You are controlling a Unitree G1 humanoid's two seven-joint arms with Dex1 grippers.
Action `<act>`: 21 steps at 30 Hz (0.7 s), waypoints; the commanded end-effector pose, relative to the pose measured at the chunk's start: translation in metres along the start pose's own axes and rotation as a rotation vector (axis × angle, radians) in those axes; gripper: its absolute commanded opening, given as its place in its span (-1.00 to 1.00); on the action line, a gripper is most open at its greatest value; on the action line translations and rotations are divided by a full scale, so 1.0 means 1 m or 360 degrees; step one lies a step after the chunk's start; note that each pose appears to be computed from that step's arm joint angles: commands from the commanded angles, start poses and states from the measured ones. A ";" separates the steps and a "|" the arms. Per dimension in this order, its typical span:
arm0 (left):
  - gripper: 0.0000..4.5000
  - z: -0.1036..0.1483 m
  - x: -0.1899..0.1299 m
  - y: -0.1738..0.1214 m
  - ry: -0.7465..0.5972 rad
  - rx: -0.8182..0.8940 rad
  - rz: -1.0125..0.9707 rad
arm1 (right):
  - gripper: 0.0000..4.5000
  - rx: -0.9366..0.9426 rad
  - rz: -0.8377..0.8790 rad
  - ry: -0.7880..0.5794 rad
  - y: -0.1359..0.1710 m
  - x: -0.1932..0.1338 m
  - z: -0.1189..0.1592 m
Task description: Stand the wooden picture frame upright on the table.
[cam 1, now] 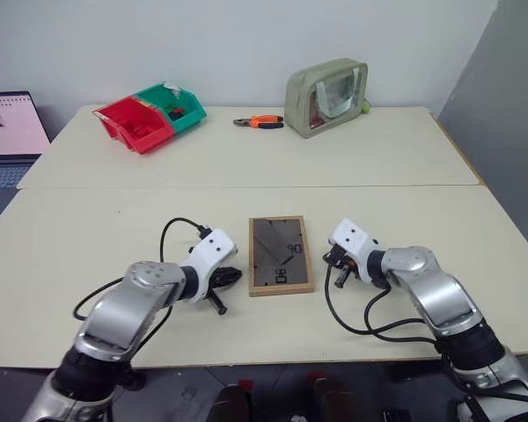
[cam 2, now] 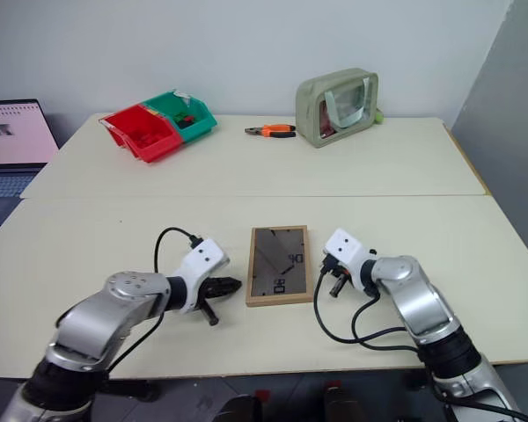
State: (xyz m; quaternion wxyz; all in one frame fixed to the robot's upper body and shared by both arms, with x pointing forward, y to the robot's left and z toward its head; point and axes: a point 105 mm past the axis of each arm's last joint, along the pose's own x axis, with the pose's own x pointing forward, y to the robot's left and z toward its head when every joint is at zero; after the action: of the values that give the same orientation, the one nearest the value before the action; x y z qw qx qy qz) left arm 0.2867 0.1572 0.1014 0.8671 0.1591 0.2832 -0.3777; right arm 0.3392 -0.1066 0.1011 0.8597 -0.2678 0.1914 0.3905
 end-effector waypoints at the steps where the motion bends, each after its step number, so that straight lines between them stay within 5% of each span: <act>1: -1.00 0.012 -0.024 0.000 -0.0175 -0.0129 -0.0136 | -1.00 -0.0041 -0.0051 -0.0086 -0.015 -0.002 0.011; 10: -0.29 0.014 -0.047 0.012 -0.0425 -0.1224 -0.0637 | -1.00 -0.0002 -0.0003 -0.0142 -0.006 0.010 0.014; 21: 0.64 -0.013 -0.019 0.018 -0.0298 -0.1484 -0.0543 | -1.00 0.0014 0.0023 -0.0140 0.004 0.010 0.011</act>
State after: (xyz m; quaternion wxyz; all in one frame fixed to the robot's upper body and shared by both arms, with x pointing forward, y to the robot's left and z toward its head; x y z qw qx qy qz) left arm 0.2842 0.1869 0.1098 0.7971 -0.3219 0.3547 -0.3679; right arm 0.3472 -0.0951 0.0958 0.8653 -0.2465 0.1711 0.4014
